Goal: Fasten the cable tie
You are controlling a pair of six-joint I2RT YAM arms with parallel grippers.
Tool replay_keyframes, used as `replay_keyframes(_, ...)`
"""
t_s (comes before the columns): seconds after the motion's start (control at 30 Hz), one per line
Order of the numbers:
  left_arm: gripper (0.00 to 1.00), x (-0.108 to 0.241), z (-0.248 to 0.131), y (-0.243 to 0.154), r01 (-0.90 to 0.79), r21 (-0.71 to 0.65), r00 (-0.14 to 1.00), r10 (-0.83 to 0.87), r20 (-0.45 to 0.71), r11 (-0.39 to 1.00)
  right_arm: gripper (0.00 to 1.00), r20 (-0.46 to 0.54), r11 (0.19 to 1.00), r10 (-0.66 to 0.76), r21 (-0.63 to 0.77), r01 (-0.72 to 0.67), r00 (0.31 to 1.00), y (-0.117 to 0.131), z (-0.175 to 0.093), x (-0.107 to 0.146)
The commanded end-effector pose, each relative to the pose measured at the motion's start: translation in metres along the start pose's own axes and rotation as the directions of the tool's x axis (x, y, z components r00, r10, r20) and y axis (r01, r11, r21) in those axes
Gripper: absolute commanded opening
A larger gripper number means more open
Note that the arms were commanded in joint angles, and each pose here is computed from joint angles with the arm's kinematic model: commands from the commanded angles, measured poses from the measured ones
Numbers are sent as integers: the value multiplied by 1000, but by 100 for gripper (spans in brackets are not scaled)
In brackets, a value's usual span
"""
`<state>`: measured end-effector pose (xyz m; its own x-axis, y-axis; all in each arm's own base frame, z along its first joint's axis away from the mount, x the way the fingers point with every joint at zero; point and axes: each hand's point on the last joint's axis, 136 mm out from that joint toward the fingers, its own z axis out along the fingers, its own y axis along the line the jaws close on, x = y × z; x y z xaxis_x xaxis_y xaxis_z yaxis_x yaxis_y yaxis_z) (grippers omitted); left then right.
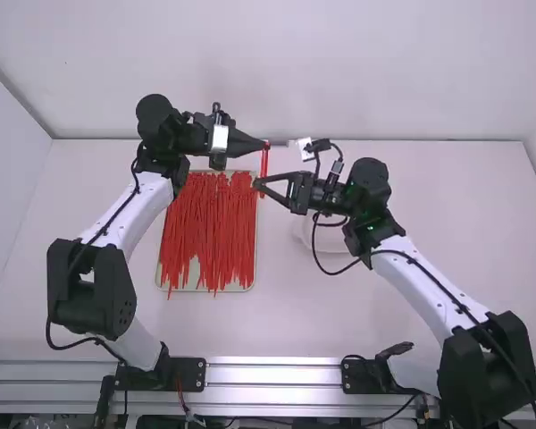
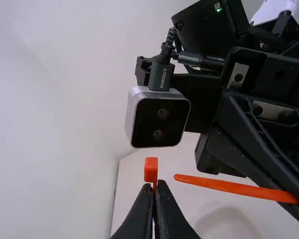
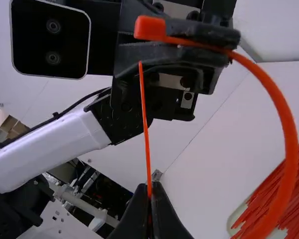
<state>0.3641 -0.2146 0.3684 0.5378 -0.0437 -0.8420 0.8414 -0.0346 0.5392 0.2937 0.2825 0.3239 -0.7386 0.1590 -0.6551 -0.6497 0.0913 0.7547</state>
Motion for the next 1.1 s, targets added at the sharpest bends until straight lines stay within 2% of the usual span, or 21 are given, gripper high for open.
replay_keyframes(0.0, 2, 2, 0, 1, 5, -7, 1000, -5, -2, 1000, 0, 0, 1000, 2, 4, -2, 1000, -3, -3, 1)
replay_keyframes(0.6, 2, 3, -3, 0, 12, -2, 1000, -12, -4, 1000, 0, 18, 1000, -26, -15, 27, 999, 3, -3, -4)
replay_keyframes(1.07, 2, 3, -3, 0, 15, -6, 1000, -15, -5, 1000, 0, 17, 1000, 2, 12, -2, 1000, -7, -5, 0)
